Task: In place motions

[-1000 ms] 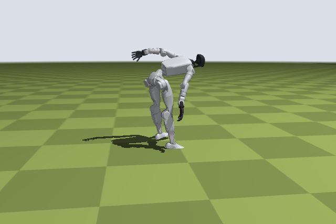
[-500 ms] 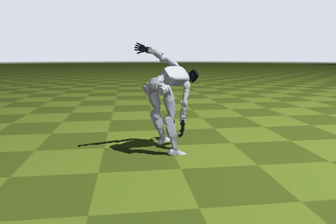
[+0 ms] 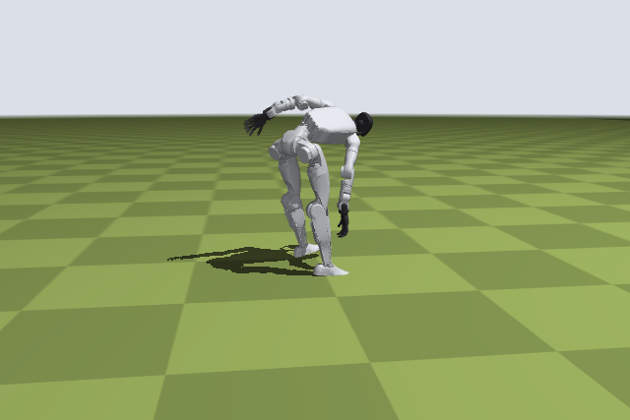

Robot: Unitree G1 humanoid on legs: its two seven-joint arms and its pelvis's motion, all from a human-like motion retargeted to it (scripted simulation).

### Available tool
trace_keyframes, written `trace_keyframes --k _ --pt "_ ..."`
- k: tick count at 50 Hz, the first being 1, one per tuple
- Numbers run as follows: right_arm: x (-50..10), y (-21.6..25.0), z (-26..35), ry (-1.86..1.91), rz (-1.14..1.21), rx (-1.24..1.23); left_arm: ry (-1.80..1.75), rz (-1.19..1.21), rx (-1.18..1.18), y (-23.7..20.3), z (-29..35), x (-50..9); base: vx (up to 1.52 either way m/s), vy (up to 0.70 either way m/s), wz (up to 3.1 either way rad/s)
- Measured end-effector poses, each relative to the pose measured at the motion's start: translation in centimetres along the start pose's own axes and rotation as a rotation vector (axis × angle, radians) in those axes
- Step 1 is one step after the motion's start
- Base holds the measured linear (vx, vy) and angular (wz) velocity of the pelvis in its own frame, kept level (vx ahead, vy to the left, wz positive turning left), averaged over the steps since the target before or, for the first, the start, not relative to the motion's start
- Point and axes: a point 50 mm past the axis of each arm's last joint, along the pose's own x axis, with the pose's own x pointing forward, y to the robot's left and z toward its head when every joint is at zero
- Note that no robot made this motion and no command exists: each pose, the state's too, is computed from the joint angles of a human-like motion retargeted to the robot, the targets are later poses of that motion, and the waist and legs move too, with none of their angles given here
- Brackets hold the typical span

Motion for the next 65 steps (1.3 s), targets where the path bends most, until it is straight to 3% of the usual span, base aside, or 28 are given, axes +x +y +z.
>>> trace_keyframes --k 5,10,15,20,24,28,32,37,45,56,65 --pt "-4.7 4.7 -4.3 0.091 0.037 -0.062 -0.289 0.08 -0.108 2.7 8.6 3.4 -0.19 0.01 -0.38" --pt "-10.9 10.0 -8.0 0.273 0.188 -0.012 -0.474 -0.016 -0.198 5.3 15.6 5.6 -0.21 0.1 -0.63" --pt "-19.0 14.4 -10.9 0.452 0.391 0.058 -0.529 -0.016 -0.048 8.8 19.9 6.9 -0.18 0.2 -0.8" --pt "-26.6 14.5 -15.2 0.685 0.561 0.024 -0.46 0.09 -0.003 12.6 21.1 7.9 -0.13 0.23 -0.89" --pt "-30.3 12.3 -18.4 0.895 0.551 0.02 -0.433 0.204 -0.037 17.1 22.1 7.8 -0.12 0.15 -1.01" --pt "-30.4 10.2 -20.1 0.999 0.471 0.07 -0.353 0.353 -0.095 23.0 21.5 6.7 -0.04 0.25 -0.91" --pt "-29.4 9.2 -20.4 1.011 0.386 0.079 -0.352 0.487 -0.184 26.3 21.7 5.5 0.0 0.09 -0.82" --pt "-28.1 9.9 -19.5 0.943 0.35 0.036 -0.412 0.6 -0.248 30.2 22.7 3.4 0.02 -0.06 -0.77" --pt "-26.1 12.8 -16.6 0.833 0.378 0.077 -0.351 0.833 -0.123 36.2 22.3 -0.9 0.09 0.02 -0.6" --pt "-25.2 11.6 -17.2 0.881 0.276 0.129 -0.486 0.563 -0.247 34.3 21.8 0.2 0.02 0.03 0.07" --pt "-21.9 10.3 -16.9 0.743 0.271 0.01 -0.328 0.362 -0.206 27.1 13.9 3.2 -0.03 0.04 0.52"
